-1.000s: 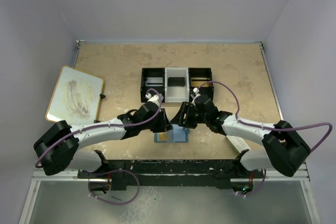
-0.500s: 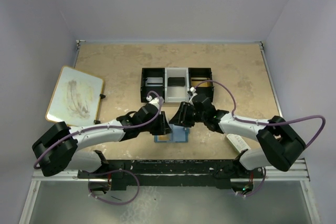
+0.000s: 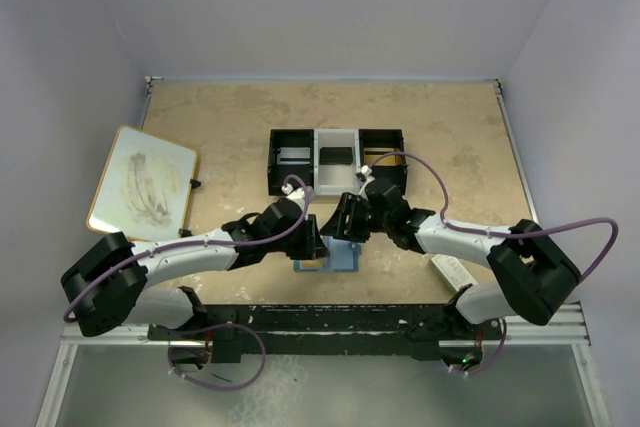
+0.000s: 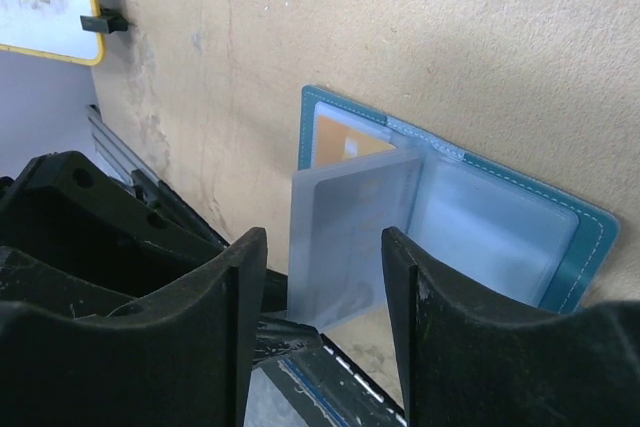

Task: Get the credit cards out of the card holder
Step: Adjust the card holder at the center of the board.

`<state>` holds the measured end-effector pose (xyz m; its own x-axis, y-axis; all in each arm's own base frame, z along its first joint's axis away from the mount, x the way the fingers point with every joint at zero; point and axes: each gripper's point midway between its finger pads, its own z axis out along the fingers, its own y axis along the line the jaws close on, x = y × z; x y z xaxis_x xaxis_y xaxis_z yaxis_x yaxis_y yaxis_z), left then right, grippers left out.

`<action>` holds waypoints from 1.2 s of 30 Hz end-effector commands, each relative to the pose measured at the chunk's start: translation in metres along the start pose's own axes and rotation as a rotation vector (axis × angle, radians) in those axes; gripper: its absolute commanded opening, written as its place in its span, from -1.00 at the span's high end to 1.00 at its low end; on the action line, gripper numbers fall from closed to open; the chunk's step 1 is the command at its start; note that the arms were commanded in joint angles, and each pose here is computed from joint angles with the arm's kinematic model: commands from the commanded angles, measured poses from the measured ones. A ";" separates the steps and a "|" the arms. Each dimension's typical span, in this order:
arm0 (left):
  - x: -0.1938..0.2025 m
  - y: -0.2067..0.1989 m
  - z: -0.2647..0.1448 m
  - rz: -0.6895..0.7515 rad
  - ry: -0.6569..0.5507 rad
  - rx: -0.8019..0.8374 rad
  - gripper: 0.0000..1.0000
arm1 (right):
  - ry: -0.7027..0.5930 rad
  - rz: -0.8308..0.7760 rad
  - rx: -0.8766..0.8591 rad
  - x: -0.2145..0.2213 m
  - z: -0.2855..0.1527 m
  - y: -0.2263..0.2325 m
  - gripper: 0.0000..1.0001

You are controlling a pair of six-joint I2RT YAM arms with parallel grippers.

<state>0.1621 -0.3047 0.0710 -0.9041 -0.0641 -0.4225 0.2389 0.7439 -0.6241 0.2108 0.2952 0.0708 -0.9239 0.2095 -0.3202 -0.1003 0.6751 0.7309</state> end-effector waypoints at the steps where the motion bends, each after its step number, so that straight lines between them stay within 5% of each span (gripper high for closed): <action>1: -0.003 -0.014 -0.004 0.035 -0.018 0.066 0.58 | -0.012 -0.039 -0.063 -0.010 0.000 0.021 0.00; 6: -0.003 -0.010 -0.004 0.030 -0.026 0.052 0.58 | -0.007 -0.020 -0.035 -0.006 -0.001 0.013 0.30; 14: -0.001 -0.003 -0.007 0.043 -0.021 0.021 0.57 | -0.014 -0.002 0.003 -0.005 -0.002 0.003 0.46; 26: 0.001 0.003 -0.011 0.047 -0.023 -0.004 0.56 | -0.020 0.003 0.046 -0.005 -0.004 -0.004 0.46; 36: -0.017 0.011 -0.030 0.064 -0.105 -0.081 0.30 | -0.029 0.012 0.080 -0.001 -0.011 -0.013 0.46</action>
<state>0.1600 -0.2812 0.0777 -0.8809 -0.0687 -0.4683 0.2418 0.7853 -0.5700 0.2092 0.2845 0.0657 -0.9226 0.2263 -0.3124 -0.0604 0.7151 0.6964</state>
